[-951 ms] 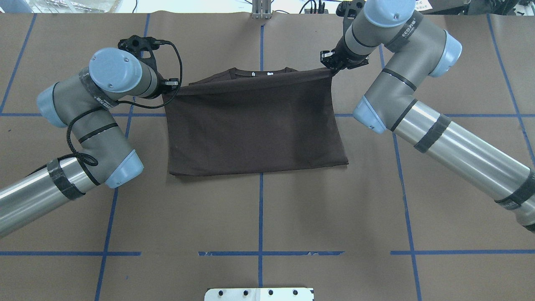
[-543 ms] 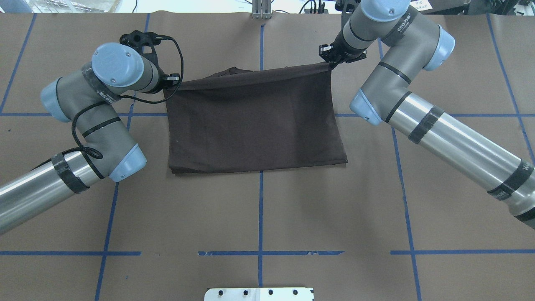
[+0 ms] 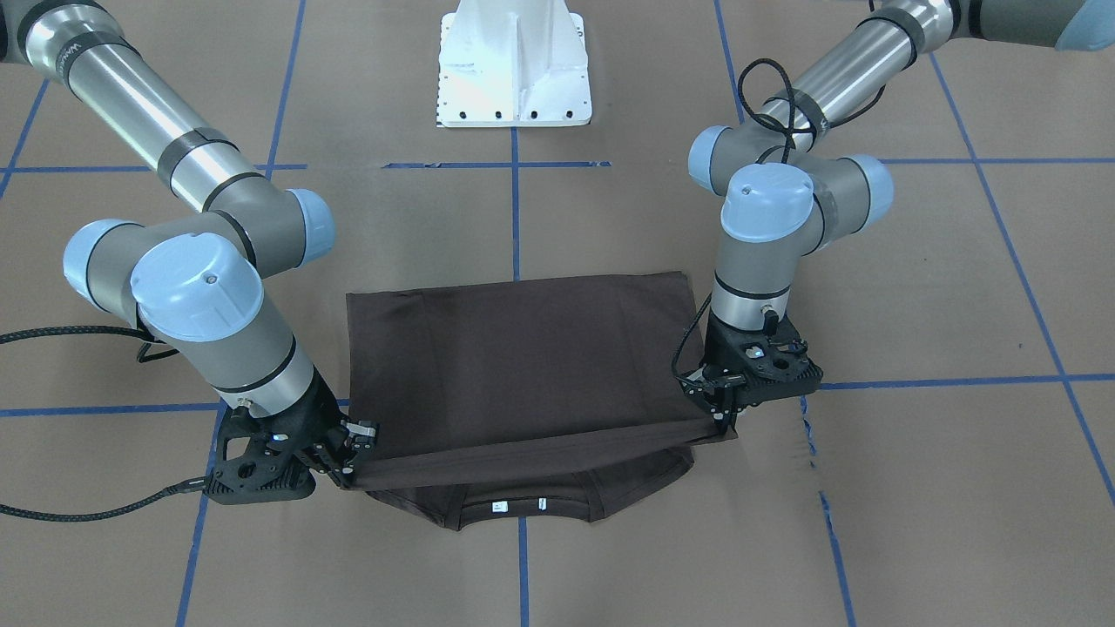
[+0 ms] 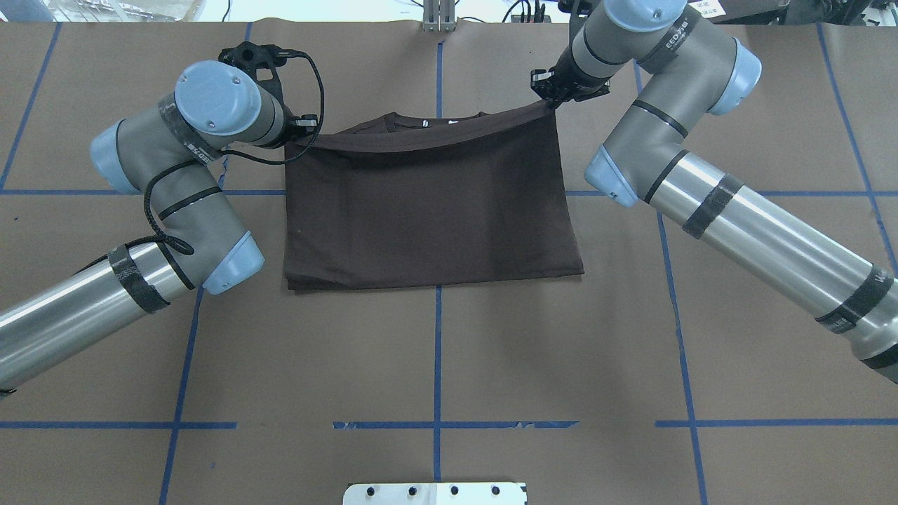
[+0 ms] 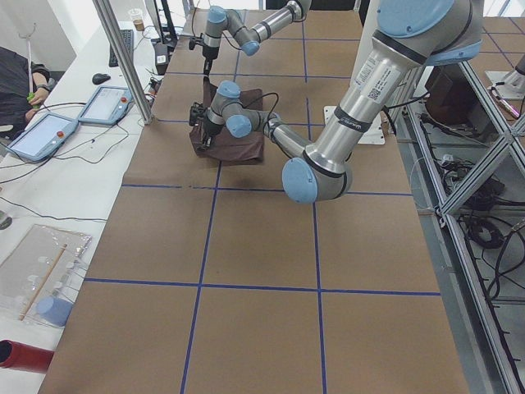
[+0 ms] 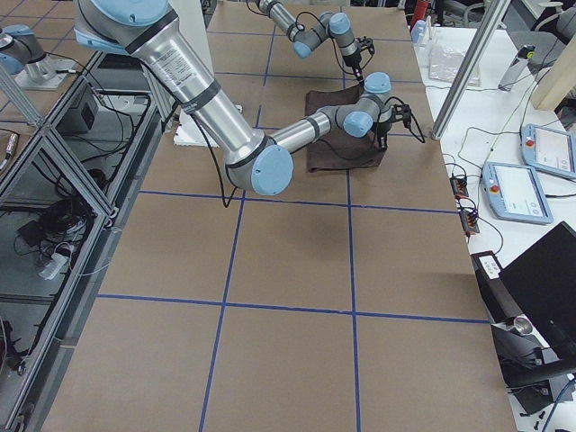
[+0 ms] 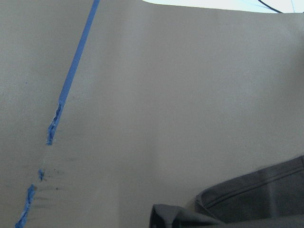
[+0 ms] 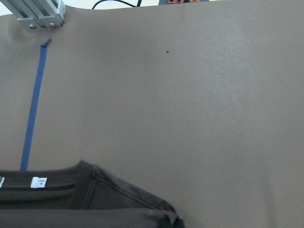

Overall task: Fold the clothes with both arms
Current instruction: 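Lift the hem with both grippers and fold it toward the collar, then release the hem near the collar and raise both grippers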

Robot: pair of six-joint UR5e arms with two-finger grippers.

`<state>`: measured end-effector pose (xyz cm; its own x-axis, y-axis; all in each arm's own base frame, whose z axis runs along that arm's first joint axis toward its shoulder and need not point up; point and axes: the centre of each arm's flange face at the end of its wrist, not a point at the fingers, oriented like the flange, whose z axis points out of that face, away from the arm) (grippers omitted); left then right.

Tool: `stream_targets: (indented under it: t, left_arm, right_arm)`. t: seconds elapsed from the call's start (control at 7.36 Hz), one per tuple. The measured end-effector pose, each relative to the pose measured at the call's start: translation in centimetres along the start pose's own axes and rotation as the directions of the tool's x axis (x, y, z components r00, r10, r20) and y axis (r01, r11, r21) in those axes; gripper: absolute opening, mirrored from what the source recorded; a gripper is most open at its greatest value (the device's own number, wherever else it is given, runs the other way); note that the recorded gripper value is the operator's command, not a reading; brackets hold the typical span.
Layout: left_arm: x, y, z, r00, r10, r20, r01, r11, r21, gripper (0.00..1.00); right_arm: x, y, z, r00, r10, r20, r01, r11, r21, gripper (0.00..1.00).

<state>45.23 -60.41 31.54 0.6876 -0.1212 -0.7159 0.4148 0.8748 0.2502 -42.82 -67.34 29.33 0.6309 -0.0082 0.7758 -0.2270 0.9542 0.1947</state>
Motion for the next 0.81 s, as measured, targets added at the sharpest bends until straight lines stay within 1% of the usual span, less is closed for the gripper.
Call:
stream_targets:
  t: [0.14,0.27,0.41,0.54,0.68,0.81]
  left_arm:
    - [0.3,-0.3,-0.3,1.000,0.002,-0.005,-0.002,1.000,0.003,1.00]
    - [0.4,-0.7,-0.6,1.000,0.002,-0.012,-0.002,1.000,0.001,1.00]
    - [0.3,-1.1,-1.0,1.000,-0.003,-0.025,0.002,1.000,-0.021,1.00]
    - [0.3,-1.4,-1.9,0.999,-0.008,-0.044,0.006,0.999,-0.051,1.00]
    - [0.5,-1.4,-3.7,0.998,-0.011,-0.058,0.007,0.998,-0.067,1.00]
    - [0.6,-1.2,-6.2,0.998,-0.013,-0.060,0.008,0.997,-0.076,1.00]
  right_arm:
    - [0.0,0.1,-0.1,1.000,-0.003,0.009,0.003,1.000,-0.010,1.00]
    - [0.0,0.5,-0.4,0.999,-0.005,0.031,0.006,0.999,-0.040,1.00]
    - [0.6,1.3,-0.6,0.998,-0.002,0.056,0.006,0.997,-0.077,1.00]
    - [1.8,3.1,-1.0,0.997,0.000,0.072,0.007,0.995,-0.103,1.00]
    - [3.3,6.0,-1.1,0.997,0.002,0.081,0.009,0.992,-0.128,1.00]
    - [4.3,9.8,-0.8,0.997,0.014,0.082,-0.001,0.988,-0.157,1.00]
